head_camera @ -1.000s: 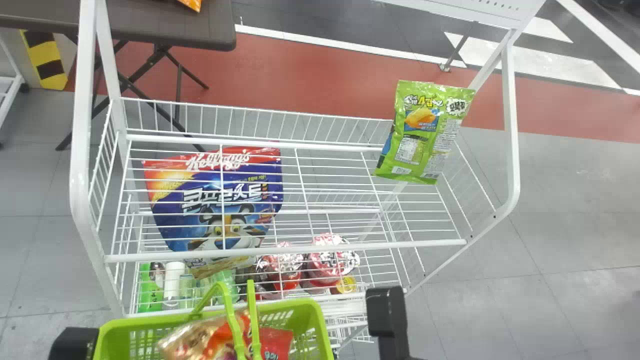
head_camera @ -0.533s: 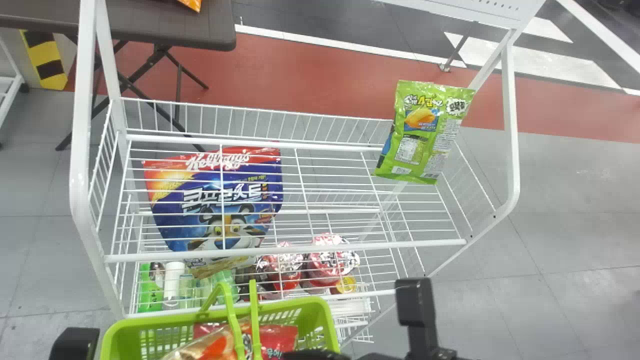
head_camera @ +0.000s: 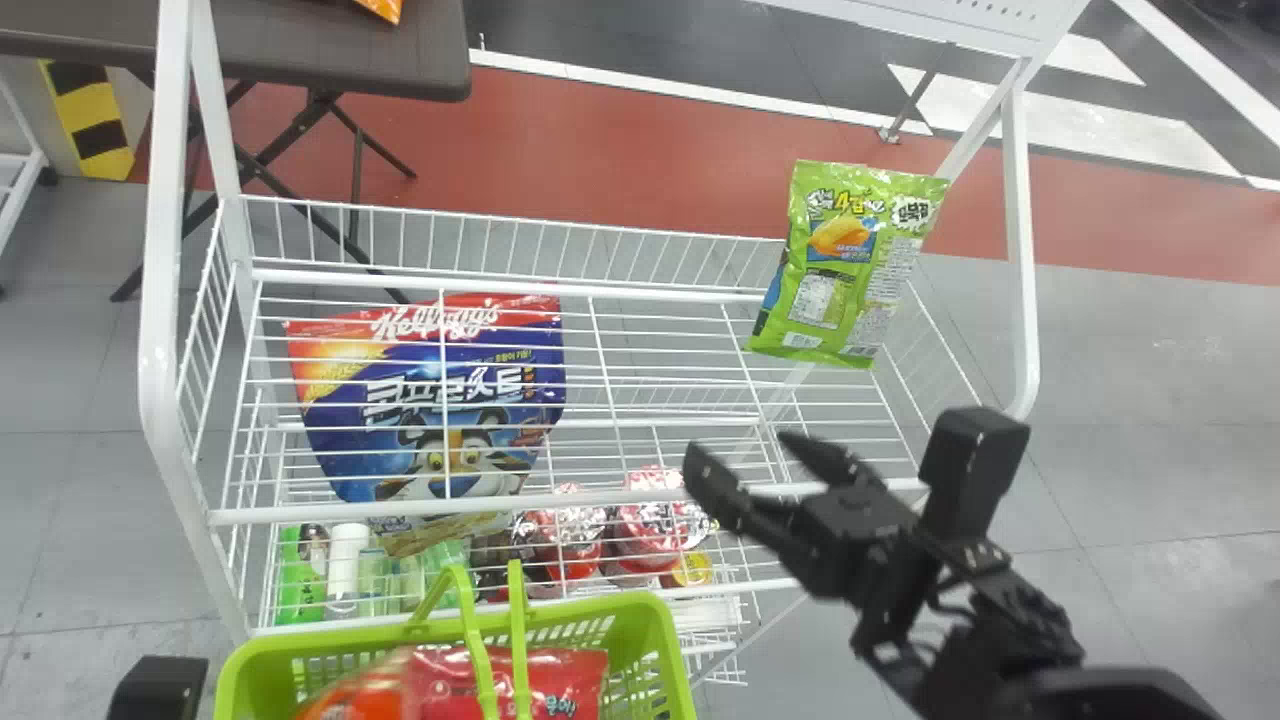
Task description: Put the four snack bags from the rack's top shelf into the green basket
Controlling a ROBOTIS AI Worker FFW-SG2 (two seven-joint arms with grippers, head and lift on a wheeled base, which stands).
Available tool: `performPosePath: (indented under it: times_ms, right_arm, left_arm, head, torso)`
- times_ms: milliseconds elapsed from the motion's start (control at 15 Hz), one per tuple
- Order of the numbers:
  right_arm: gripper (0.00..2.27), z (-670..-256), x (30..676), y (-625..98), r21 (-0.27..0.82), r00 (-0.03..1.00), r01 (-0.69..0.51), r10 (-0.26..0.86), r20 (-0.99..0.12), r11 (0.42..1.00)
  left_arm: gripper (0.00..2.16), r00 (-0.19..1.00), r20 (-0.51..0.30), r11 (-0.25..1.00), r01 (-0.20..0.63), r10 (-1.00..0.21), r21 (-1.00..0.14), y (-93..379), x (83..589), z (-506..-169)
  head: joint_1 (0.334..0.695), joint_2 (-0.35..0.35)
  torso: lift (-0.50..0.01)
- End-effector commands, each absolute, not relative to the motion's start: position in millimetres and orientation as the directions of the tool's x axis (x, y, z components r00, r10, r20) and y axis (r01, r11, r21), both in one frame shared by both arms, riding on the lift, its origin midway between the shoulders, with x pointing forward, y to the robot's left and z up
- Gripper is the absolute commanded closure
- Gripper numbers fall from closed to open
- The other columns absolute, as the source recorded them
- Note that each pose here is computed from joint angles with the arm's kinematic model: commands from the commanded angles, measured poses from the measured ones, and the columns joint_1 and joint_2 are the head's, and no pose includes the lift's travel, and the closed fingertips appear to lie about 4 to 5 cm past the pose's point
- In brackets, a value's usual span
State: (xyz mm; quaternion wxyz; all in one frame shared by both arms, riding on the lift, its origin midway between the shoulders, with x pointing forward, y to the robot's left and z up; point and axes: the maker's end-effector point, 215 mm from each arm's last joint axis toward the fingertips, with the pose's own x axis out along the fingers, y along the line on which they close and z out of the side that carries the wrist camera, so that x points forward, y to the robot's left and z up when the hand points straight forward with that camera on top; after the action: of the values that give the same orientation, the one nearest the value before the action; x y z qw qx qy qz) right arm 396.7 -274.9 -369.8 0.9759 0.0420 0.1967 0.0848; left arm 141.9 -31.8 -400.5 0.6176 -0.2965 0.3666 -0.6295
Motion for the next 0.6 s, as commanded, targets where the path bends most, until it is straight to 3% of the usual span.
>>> performPosePath:
  times_ms: [0,267,533]
  right_arm:
    - [0.06,-368,448,-316,0.044,0.946,-0.065,0.076,-0.316,0.997]
    - [0.07,-376,500,-407,0.002,0.959,0.124,-0.120,-0.257,0.992]
    - [0.07,-382,533,-448,-0.015,0.951,0.190,-0.188,-0.246,0.982]
  left_arm:
    - [1.75,-0.064,-0.081,0.031,0.560,-0.995,-0.828,-32,141,-400]
    - [1.75,-0.071,-0.086,0.032,0.562,-0.994,-0.827,-31,139,-401]
    - [1.75,-0.078,-0.088,0.030,0.557,-0.993,-0.830,-32,140,-401]
  head:
    - [0.695,-0.350]
    - [0.695,-0.350]
    - [0.695,-0.350]
  torso:
    - [0.000]
    - [0.000]
    - [0.000]
